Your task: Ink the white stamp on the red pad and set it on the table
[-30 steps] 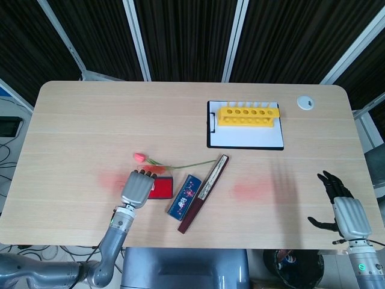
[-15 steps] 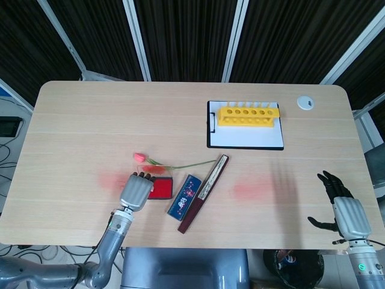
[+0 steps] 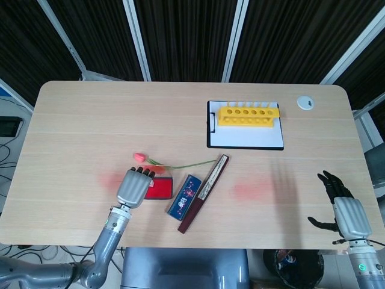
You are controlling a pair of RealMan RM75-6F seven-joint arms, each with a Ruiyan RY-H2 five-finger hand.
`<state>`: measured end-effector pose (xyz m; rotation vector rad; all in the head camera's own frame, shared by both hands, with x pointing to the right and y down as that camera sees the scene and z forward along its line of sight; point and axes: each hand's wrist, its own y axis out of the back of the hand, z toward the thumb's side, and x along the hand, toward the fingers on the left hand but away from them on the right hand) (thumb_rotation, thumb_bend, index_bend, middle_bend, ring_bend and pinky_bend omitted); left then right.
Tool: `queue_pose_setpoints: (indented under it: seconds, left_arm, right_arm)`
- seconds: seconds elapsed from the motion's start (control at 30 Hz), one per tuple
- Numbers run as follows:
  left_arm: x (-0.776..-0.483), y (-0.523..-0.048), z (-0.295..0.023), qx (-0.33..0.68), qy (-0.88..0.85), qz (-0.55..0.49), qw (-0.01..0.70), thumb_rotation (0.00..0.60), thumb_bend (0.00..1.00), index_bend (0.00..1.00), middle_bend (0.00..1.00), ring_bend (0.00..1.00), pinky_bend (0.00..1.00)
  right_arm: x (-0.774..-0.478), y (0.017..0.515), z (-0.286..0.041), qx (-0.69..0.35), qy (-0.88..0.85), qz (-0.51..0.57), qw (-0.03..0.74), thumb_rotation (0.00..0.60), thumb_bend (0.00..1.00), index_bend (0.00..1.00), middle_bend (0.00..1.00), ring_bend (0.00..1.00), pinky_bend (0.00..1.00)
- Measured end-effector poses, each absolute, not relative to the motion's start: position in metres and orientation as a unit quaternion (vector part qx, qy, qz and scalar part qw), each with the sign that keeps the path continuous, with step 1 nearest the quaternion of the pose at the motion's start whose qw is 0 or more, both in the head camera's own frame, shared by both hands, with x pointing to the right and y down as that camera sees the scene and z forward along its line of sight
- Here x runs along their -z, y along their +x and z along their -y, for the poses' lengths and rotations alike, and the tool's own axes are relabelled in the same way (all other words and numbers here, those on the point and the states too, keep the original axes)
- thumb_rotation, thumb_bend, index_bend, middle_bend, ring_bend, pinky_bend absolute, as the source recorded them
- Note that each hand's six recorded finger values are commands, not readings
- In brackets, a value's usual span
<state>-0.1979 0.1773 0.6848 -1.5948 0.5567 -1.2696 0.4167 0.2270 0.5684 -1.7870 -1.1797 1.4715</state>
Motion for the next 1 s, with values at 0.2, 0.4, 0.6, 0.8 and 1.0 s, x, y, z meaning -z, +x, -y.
queue_pose_setpoints:
  seconds: [0.2,0.4,0.6,0.8,1.0]
  left_arm:
    - [-0.68,-0.227,-0.173,0.539,-0.643,-0.24,0.488,0.6,0.45,0.6,0.59,0.45,0.58]
    - [-0.682,-0.263,-0.168,0.565,-0.625,-0.252,0.477,0.6,0.45,0.59,0.58,0.45,0.58]
    - [-0.69,-0.296,-0.163,0.588,-0.608,-0.261,0.466,0.6,0.45,0.59,0.57,0.44,0.57]
    - [-0.698,-0.314,-0.16,0.599,-0.599,-0.27,0.458,0.6,0.45,0.57,0.56,0.43,0.57]
    - [-0.708,-0.318,-0.159,0.6,-0.599,-0.272,0.454,0.6,0.45,0.55,0.54,0.42,0.56]
  right_arm:
    - [-0.568,0.417,-0.227,-0.545,-0.662,0.437,0.27,0.6,0.15,0.0,0.0,0.0,0.19]
    - [-0.568,0.416,-0.227,-0.545,-0.662,0.437,0.271,0.6,0.15,0.0,0.0,0.0,0.19]
    - [-0.568,0.417,-0.227,-0.546,-0.661,0.437,0.272,0.6,0.15,0.0,0.0,0.0,0.19]
    - [-0.568,0.417,-0.227,-0.547,-0.66,0.437,0.272,0.6,0.15,0.0,0.0,0.0,0.19]
    - [-0.568,0.417,-0.227,-0.548,-0.659,0.437,0.272,0.6,0.15,0.0,0.0,0.0,0.19]
